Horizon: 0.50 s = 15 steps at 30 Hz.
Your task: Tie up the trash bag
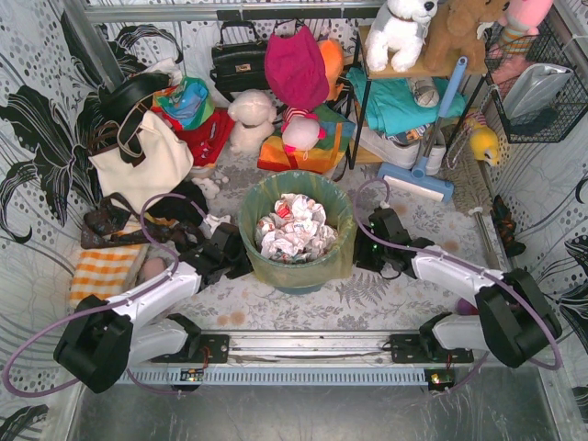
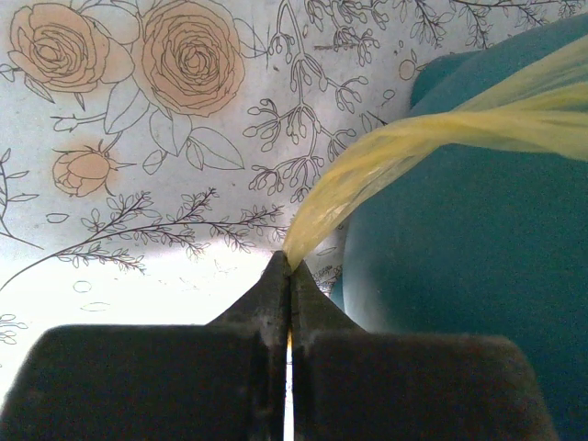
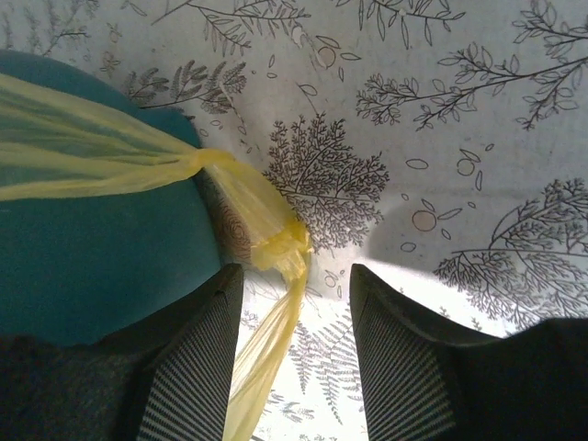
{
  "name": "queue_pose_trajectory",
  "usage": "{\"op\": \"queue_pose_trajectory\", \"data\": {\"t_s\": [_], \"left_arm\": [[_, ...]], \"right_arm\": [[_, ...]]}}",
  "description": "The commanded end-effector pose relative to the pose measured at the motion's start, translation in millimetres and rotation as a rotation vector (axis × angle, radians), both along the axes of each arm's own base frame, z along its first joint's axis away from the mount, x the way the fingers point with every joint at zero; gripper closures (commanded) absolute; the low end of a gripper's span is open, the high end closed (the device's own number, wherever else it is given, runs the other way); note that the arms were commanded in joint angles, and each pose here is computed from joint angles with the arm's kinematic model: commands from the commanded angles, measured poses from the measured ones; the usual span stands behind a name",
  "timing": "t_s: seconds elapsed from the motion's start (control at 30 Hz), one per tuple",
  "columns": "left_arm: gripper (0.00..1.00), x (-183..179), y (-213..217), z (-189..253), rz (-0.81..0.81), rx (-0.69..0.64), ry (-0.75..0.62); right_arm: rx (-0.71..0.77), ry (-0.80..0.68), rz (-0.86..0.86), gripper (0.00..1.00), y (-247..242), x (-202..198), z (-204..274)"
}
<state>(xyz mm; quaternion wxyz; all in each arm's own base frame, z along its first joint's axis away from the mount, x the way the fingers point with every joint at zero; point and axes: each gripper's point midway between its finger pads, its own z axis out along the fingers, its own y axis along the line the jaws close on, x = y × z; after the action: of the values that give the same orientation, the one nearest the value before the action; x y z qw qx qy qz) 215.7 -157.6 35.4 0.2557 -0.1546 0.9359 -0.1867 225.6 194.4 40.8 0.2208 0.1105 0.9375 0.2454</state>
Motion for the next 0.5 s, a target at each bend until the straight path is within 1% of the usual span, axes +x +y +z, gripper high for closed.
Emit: {"op": "queue_pose_trajectory", "data": {"t_s": [0.0, 0.1, 0.27, 0.33, 0.47], "left_arm": [[1.00, 10.8, -2.5, 10.0, 0.009, -0.003, -0.047], [1.00, 10.2, -3.2, 9.1, 0.009, -0.009, -0.046], [1.00, 10.5, -2.2, 9.7, 0.013, -0.006, -0.050], [1.00, 11.2, -1.8, 10.7, 0.020, -0.009, -0.055], [1.00, 12.0, -2.2, 10.6, 0.024, -0.016, -0.063]], "right_arm": [[0.022, -0.044, 0.059, 0.52, 13.0, 11.1, 2.0], [-0.019, -0.046, 0.079, 0.53, 11.5, 16.0, -4.3], [-0.170, -0.080, 0.056, 0.53, -3.8, 22.5, -11.3], [-0.214, -0.100, 0.048, 0.52, -10.1, 23.6, -12.8], [-0.251, -0.110, 0.069, 0.48, -15.1, 21.1, -20.3]]}}
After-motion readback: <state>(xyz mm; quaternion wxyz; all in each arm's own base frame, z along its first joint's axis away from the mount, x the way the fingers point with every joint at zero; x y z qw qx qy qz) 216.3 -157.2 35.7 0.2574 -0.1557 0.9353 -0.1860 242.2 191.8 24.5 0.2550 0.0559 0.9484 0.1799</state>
